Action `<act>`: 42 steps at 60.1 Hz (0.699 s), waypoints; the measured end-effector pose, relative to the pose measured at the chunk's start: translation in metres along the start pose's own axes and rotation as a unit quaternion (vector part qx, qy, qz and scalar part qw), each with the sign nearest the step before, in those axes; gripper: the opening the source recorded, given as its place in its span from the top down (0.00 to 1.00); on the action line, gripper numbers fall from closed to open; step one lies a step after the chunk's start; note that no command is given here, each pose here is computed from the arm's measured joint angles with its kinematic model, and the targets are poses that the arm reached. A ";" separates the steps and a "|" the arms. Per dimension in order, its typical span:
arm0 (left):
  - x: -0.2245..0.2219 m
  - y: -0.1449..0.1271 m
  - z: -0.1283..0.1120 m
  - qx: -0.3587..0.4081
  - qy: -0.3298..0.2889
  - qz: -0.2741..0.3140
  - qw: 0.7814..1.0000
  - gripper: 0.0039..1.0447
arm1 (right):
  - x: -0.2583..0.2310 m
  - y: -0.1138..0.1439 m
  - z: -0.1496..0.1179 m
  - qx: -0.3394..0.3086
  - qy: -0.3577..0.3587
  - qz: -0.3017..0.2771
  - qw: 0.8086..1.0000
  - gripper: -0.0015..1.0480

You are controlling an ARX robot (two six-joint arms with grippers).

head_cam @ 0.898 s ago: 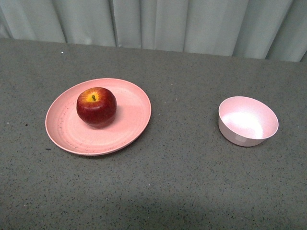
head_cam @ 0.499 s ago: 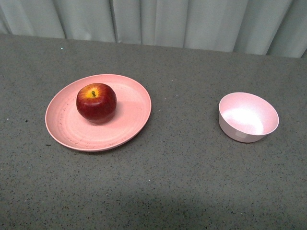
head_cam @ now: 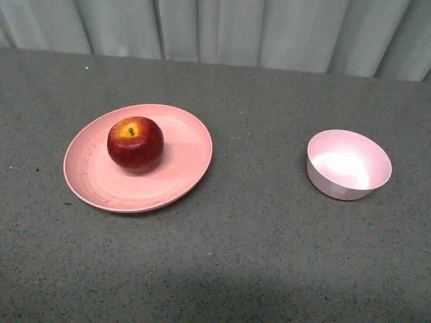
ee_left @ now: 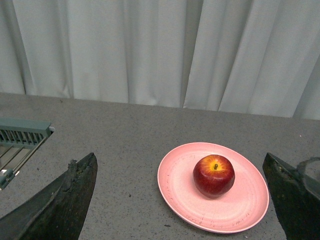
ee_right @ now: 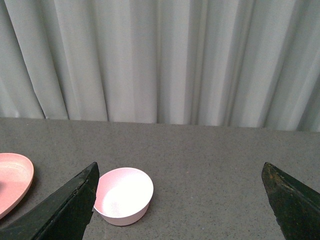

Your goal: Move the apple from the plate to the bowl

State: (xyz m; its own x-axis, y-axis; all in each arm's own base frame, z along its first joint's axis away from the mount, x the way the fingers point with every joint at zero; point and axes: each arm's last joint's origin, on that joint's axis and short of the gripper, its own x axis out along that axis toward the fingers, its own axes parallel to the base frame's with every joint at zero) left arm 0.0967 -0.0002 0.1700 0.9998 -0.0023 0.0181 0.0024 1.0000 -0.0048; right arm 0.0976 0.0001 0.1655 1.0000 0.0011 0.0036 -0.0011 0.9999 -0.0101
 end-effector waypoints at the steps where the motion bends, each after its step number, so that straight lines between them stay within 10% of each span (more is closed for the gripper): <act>1: 0.000 0.000 0.000 0.000 0.000 0.000 1.000 0.06 | 0.000 0.000 0.000 0.000 0.000 0.000 1.000 0.09; 42: 0.000 0.000 0.000 0.000 0.000 0.000 1.000 0.06 | 0.000 0.000 0.000 0.000 0.000 0.000 1.000 0.09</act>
State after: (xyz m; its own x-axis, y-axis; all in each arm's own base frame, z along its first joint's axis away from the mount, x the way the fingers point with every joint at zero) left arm 0.0967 -0.0002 0.1700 0.9998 -0.0023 0.0181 0.0024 1.0000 -0.0048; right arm 0.0976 0.0001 0.1655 1.0000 0.0011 0.0036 -0.0011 0.9999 -0.0101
